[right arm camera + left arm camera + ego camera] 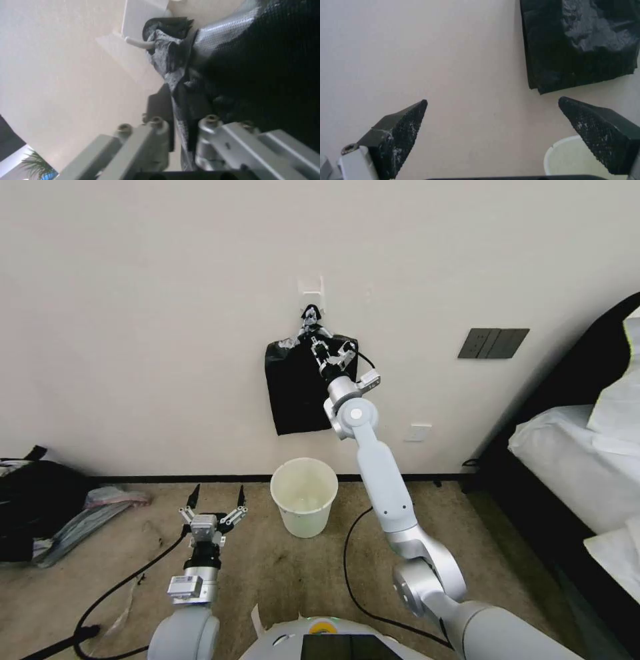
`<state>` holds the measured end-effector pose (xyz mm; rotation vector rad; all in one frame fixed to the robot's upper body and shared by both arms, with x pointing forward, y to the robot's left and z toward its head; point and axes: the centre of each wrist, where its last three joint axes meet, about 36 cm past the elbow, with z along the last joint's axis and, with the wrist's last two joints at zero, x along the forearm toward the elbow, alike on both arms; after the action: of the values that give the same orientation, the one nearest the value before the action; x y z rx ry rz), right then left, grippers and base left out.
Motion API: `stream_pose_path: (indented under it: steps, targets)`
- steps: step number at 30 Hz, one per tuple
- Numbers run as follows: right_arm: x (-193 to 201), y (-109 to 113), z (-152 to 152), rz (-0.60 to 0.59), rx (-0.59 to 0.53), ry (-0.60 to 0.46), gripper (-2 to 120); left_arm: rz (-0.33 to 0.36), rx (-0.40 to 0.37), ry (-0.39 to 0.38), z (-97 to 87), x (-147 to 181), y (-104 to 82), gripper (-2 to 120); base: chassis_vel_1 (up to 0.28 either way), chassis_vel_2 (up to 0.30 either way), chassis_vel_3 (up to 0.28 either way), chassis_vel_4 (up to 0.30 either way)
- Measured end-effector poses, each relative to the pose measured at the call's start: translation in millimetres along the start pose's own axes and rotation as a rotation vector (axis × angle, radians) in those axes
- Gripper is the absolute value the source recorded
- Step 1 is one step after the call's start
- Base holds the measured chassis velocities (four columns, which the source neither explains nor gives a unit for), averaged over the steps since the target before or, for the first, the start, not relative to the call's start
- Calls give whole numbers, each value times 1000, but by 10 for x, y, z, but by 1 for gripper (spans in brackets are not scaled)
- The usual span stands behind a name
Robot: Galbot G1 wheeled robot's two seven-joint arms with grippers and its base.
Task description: Place a trash bag onto the trash bin.
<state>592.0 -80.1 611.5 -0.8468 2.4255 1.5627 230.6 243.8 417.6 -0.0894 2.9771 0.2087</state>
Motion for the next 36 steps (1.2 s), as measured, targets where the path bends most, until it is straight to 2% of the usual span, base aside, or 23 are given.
stream_pose_path:
  steps: [4,8,11,12,15,17,19,22,23,30,34,36]
  targets:
    - [7,-29,12,-3,1,3,28,1,4,0,-1,-4,1,100,0,0,0,0]
    - [8,-77,23,2,1,5,38,1,4,1,-2,-1,5,100,0,0,0,0]
    - [9,-121,34,6,1,8,54,-1,1,4,-4,9,18,100,0,0,0,0]
    - [9,-121,34,6,1,8,54,-1,1,4,-4,9,18,100,0,0,0,0]
    - [-4,-146,29,7,3,8,68,-2,1,2,-5,5,22,100,0,0,0,0]
    - [-14,-144,20,5,4,6,71,-2,1,2,-6,4,22,100,0,0,0,0]
    - [-47,-105,-7,-7,7,6,83,-1,2,1,-6,1,17,100,0,0,0,0]
    - [-50,-101,-8,-8,8,7,83,-1,2,1,-6,1,17,100,0,0,0,0]
    - [-95,-61,-27,-19,14,10,96,-4,-2,2,-12,3,15,100,0,0,0,0]
    - [-116,-59,-26,-22,15,13,99,-6,-4,-7,-56,6,27,100,0,0,0,0]
    - [-132,-39,-37,-27,16,11,91,-6,-4,-7,-56,7,29,100,0,0,0,0]
    - [-141,-28,-45,-30,14,11,82,-5,-1,-7,-57,6,19,100,0,0,0,0]
